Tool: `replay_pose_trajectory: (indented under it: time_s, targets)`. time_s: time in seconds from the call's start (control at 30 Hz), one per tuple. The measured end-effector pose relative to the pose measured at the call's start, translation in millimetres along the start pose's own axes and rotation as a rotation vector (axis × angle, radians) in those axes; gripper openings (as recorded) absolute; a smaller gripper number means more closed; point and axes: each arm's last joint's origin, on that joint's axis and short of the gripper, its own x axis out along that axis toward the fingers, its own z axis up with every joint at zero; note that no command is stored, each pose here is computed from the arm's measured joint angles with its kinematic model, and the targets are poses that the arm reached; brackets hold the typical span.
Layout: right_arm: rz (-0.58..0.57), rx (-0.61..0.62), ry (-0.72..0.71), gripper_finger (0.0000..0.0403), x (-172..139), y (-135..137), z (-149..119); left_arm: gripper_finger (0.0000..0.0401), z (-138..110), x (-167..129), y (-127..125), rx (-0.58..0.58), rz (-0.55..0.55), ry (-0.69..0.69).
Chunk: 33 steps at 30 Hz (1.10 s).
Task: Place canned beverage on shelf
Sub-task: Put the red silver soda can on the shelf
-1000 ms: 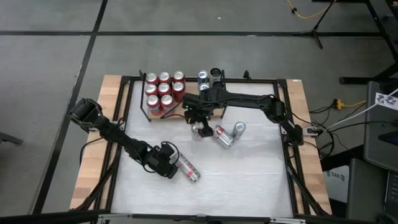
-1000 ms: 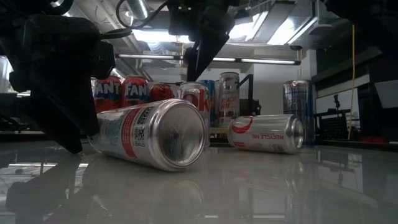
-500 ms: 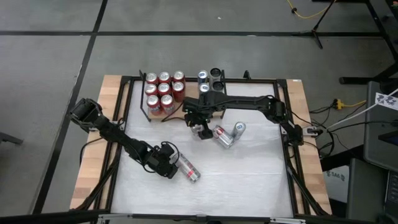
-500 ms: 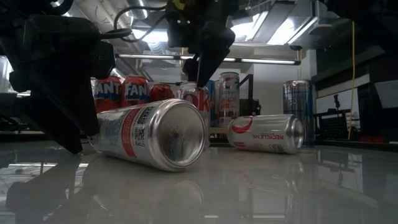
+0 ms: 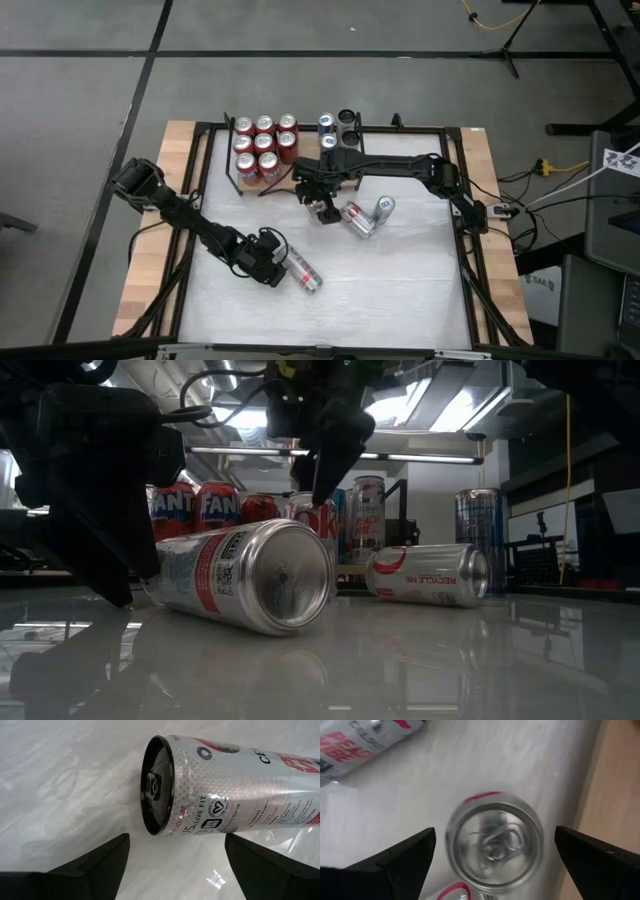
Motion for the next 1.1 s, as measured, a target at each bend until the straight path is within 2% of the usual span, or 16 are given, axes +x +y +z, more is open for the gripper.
replay_pose_trajectory:
  time_s: [0.87,1.1]
  targets:
    - [-0.050,-0.021,0.022,0.0397,2.0,9.3,3.6,0.0321,-0.2,0.0,0.1,0.001,0.001,0.000]
    - [-0.049,0.006,0.025,0.0349,4.4,8.8,3.7,0.0321,-0.3,0.0,0.2,0.001,0.001,0.001]
